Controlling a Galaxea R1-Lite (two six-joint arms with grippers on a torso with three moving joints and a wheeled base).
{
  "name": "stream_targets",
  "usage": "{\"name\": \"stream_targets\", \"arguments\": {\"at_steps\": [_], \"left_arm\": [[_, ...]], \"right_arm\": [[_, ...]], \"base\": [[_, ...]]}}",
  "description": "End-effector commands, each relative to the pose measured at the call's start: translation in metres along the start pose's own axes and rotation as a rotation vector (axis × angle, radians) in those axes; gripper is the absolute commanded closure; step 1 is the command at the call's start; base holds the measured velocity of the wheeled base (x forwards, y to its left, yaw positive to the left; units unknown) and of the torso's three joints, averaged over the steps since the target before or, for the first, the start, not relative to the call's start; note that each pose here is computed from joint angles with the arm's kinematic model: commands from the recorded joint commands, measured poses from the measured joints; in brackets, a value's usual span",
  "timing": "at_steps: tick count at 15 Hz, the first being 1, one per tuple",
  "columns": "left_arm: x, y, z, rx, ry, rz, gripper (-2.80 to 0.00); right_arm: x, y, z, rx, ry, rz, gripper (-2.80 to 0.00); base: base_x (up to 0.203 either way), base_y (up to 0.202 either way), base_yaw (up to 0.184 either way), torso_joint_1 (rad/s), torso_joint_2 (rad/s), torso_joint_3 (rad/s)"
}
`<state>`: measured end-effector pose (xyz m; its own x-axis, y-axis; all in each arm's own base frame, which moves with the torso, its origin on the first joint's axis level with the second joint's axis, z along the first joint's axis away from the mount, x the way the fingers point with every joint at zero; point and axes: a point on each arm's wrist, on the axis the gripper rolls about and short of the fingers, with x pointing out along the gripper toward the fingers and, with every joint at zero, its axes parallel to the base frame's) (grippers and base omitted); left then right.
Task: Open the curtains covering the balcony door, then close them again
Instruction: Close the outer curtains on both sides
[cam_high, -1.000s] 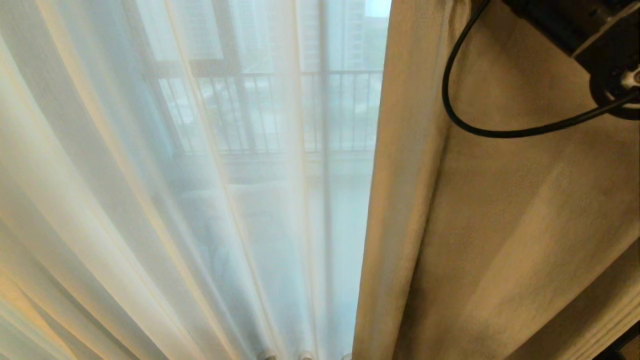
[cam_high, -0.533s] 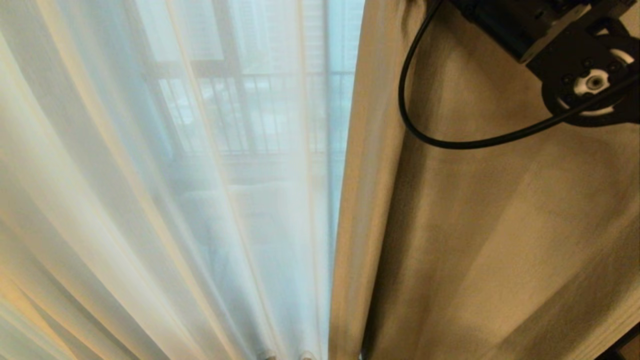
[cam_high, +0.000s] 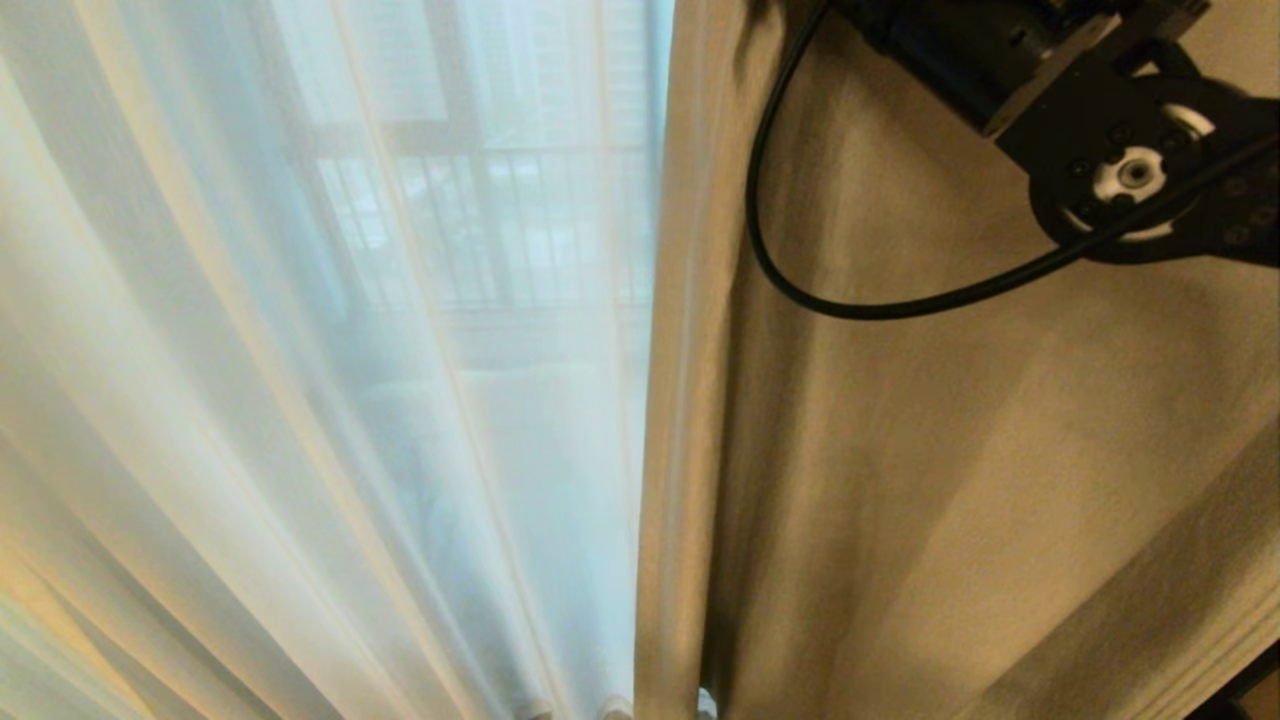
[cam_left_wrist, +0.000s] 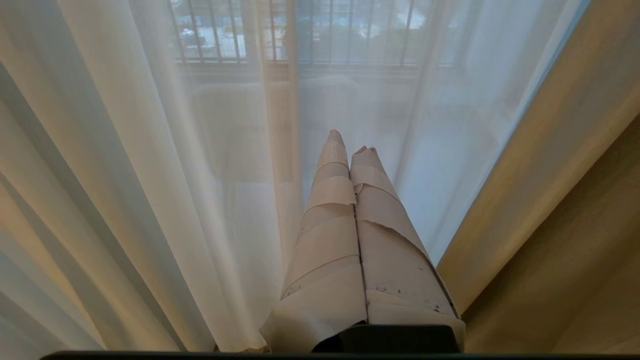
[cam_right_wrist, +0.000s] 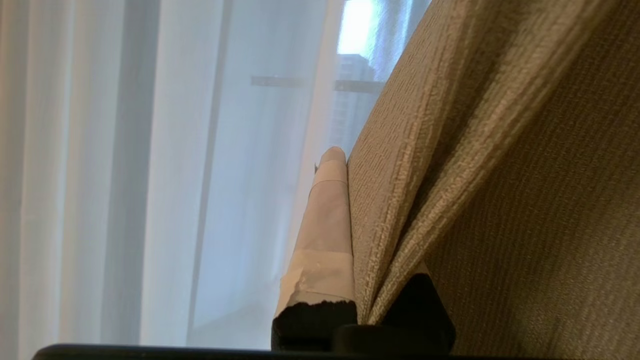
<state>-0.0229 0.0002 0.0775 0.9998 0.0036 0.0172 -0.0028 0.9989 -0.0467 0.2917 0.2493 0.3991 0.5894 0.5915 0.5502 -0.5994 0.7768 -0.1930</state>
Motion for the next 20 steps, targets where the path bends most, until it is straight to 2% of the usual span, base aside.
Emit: {"name": "stream_targets", "arguments": {"at_steps": [1,4,10,15,19,20], "left_arm": [[0.000,0.000,0.000,-0.001,-0.001,0.001,0.00],[0.000,0.000,0.000,-0.001,-0.001,0.001,0.00],[0.000,0.000,0.000,-0.001,-0.001,0.001,0.00],[0.000,0.000,0.000,-0.001,-0.003,0.001,0.00],[0.000,0.000,0.000,-0.001,-0.001,0.001,0.00],[0.000,0.000,0.000,-0.001,-0.001,0.001,0.00]], "right_arm": [[0.004,0.012,-0.014,0.008,0.018,0.024,0.00],[0.007,0.019,-0.022,0.016,0.028,0.038,0.00],[0.005,0.017,-0.015,0.014,0.021,0.036,0.00],[-0.001,0.008,0.005,0.008,0.000,0.023,0.00],[-0.010,-0.008,0.023,-0.013,-0.006,-0.009,0.00],[-0.013,-0.012,0.027,-0.017,-0.005,-0.017,-2.80]], "base": [[0.000,0.000,0.000,0.000,0.00,0.000],[0.000,0.000,0.000,0.000,0.00,0.000],[0.000,0.000,0.000,0.000,0.00,0.000],[0.000,0.000,0.000,0.000,0.00,0.000],[0.000,0.000,0.000,0.000,0.00,0.000],[0.000,0.000,0.000,0.000,0.00,0.000]]}}
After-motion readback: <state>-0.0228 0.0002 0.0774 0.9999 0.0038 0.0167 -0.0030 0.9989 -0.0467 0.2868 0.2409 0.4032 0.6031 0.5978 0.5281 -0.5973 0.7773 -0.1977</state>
